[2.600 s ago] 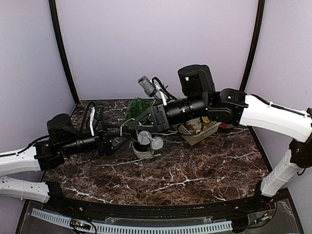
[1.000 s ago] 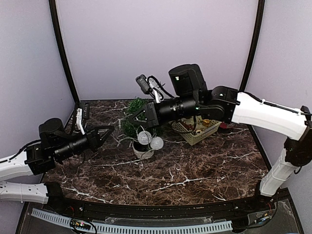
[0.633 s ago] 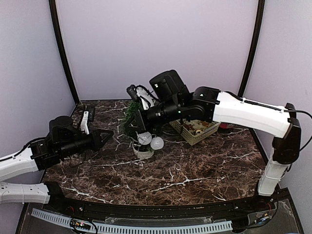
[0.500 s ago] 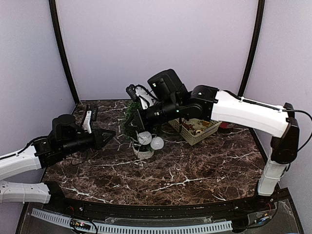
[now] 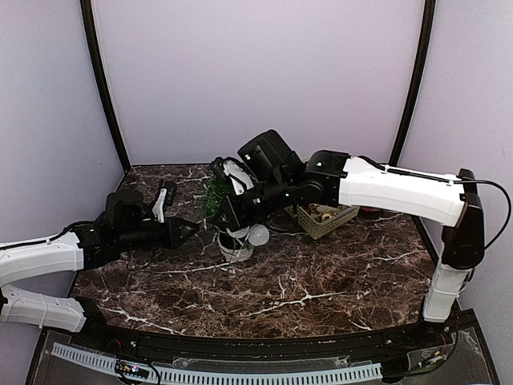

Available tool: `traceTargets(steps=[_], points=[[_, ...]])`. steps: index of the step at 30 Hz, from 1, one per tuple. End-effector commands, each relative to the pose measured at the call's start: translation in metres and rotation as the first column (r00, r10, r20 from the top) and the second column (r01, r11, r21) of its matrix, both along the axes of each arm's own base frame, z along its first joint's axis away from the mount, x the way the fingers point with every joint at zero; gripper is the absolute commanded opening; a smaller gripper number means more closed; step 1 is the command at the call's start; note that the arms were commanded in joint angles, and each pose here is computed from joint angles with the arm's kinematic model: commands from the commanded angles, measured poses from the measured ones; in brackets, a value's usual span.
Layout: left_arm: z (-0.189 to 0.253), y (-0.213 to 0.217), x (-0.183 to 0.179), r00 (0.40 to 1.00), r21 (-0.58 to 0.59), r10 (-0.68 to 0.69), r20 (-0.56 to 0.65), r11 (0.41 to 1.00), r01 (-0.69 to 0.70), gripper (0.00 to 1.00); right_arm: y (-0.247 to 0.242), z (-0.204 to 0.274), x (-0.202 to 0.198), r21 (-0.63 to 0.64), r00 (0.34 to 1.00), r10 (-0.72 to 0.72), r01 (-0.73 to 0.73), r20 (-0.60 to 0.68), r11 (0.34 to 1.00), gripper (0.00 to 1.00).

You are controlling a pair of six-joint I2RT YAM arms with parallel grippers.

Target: Decorate the small christmas tree

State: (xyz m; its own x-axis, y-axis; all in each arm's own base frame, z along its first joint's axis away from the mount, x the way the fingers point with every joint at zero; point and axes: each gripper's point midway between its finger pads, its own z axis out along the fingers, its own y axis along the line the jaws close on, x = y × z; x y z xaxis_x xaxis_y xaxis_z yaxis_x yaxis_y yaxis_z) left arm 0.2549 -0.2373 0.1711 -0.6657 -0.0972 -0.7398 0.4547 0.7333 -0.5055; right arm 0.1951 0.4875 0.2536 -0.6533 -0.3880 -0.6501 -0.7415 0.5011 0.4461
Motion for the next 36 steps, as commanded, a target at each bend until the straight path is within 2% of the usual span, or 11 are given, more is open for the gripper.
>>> traceTargets(steps=[1, 13, 26, 36], points=[[-0.061, 0.055, 0.011, 0.974, 0.23, 0.196, -0.116, 0.959, -0.166, 0.0, 0.009, 0.063, 0.002, 0.157, 0.995, -0.015, 0.0, 0.099, 0.988, 0.0], [-0.015, 0.065, 0.071, 0.974, 0.258, 0.225, 0.016, 0.941, -0.221, 0.0, 0.007, 0.087, 0.033, 0.14, 0.976, -0.115, 0.089, 0.183, 0.986, 0.0], [0.021, 0.054, 0.103, 0.98, 0.26, 0.182, 0.08, 0.945, -0.197, 0.0, -0.018, 0.118, 0.067, 0.229, 0.96, -0.223, 0.182, 0.172, 0.956, 0.0], [0.048, 0.04, 0.126, 0.982, 0.252, 0.14, 0.129, 0.953, -0.169, 0.0, -0.028, 0.142, 0.076, 0.292, 0.956, -0.241, 0.186, 0.166, 0.938, 0.0]])
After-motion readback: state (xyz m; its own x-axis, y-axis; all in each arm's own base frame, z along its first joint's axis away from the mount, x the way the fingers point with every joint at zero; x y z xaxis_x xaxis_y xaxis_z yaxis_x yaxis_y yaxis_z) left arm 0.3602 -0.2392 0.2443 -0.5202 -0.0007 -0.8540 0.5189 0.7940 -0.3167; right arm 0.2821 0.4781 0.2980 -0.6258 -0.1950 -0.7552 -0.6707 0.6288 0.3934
